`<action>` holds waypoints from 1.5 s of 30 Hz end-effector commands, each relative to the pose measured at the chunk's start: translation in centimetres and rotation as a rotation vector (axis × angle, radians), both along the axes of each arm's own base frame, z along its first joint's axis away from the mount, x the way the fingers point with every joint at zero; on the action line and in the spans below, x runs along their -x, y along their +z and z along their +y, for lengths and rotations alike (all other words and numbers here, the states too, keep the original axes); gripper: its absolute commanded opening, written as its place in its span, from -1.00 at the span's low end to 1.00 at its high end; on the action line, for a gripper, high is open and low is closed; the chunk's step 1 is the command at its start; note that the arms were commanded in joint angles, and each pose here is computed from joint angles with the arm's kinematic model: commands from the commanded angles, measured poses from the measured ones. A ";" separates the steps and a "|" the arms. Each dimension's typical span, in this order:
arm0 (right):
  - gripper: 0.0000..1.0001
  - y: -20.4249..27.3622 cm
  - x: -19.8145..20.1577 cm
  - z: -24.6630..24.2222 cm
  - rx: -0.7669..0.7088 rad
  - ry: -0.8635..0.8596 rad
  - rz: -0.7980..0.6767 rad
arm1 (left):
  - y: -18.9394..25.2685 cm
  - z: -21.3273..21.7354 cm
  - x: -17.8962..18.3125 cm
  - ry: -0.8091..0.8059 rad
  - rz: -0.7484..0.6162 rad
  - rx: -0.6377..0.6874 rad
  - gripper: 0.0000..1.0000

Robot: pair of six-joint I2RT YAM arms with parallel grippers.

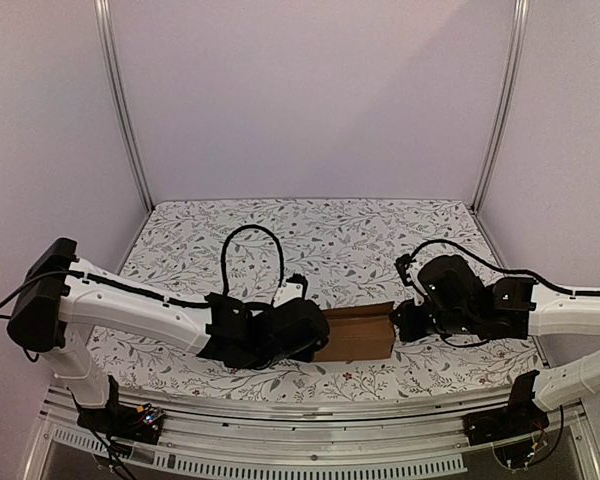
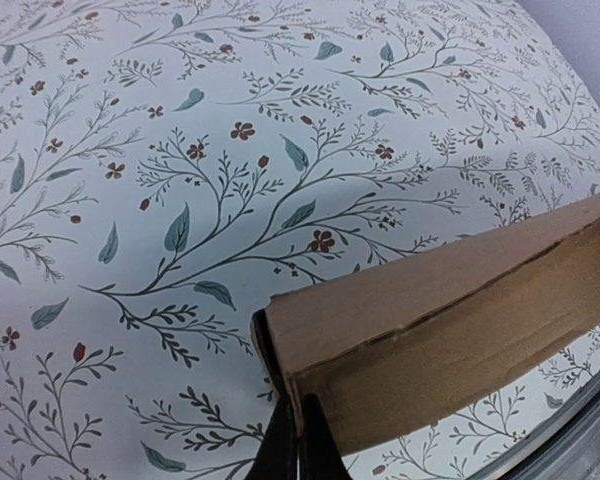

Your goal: Fold the paper box

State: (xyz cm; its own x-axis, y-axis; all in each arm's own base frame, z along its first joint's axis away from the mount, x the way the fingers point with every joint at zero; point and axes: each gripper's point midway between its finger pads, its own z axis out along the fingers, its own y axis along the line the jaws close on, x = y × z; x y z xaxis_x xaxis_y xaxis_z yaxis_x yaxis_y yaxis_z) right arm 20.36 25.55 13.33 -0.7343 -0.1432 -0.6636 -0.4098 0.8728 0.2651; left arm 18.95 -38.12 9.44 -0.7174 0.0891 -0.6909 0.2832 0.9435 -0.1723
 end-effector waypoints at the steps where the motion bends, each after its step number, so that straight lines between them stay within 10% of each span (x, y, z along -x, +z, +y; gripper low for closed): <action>1: -1.00 1.0 1.0 3.6 -0.161 0.065 0.038 | -7.8 2.6 4.9 -0.125 0.218 -0.231 -1.00; 45: -1.00 3.9 1.0 1.6 -0.265 -0.050 0.022 | -7.1 3.6 3.7 -0.128 0.152 -0.350 -1.00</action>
